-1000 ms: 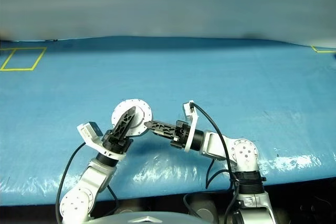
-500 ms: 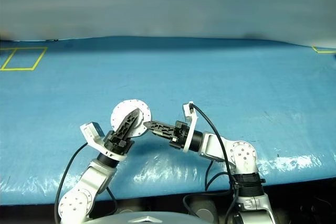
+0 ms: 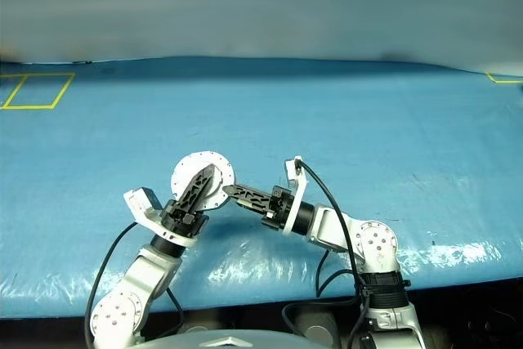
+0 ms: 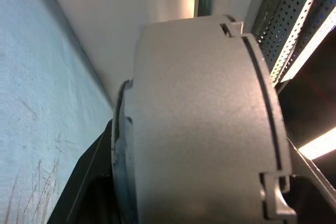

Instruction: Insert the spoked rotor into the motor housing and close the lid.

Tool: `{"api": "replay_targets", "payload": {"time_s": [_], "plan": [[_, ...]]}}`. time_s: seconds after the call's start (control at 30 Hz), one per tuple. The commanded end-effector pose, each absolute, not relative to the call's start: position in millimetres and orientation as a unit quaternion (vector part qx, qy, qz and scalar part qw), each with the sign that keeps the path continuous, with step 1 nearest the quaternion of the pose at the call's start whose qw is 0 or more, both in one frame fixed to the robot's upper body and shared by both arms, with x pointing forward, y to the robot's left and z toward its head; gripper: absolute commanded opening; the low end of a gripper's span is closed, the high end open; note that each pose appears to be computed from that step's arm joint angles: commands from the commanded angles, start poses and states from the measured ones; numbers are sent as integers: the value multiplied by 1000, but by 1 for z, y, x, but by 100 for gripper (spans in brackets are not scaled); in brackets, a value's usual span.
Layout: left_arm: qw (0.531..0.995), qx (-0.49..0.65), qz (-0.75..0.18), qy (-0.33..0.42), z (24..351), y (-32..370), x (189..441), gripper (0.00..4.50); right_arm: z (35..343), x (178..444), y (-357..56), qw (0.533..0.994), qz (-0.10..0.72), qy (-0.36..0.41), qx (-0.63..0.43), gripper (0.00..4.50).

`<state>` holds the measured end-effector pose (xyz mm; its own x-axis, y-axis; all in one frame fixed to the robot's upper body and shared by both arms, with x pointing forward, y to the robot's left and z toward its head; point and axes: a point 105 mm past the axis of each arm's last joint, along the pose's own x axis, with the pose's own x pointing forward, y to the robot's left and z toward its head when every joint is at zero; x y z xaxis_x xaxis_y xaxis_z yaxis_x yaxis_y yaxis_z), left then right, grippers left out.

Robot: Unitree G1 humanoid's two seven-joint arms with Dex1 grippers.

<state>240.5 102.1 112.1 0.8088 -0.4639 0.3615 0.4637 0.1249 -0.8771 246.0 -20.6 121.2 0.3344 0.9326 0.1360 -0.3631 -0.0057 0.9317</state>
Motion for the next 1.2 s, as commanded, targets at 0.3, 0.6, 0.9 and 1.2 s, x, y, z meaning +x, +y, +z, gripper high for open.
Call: {"api": "replay_targets", "payload": {"time_s": [0.3, 0.6, 0.9, 1.2], "plan": [[747, -566, -349, -15, 131, 94, 239, 241, 130, 246, -16, 653, 517, 258, 489, 314], [829, -501, -233, -87, 132, 172, 258, 241, 128, 248, -18, 672, 515, 251, 469, 314], [888, -431, -102, -125, 127, 252, 313, 241, 121, 245, -16, 690, 528, 252, 427, 314], [888, -441, -73, -111, 116, 249, 356, 241, 117, 245, -17, 699, 523, 257, 415, 314]]}}
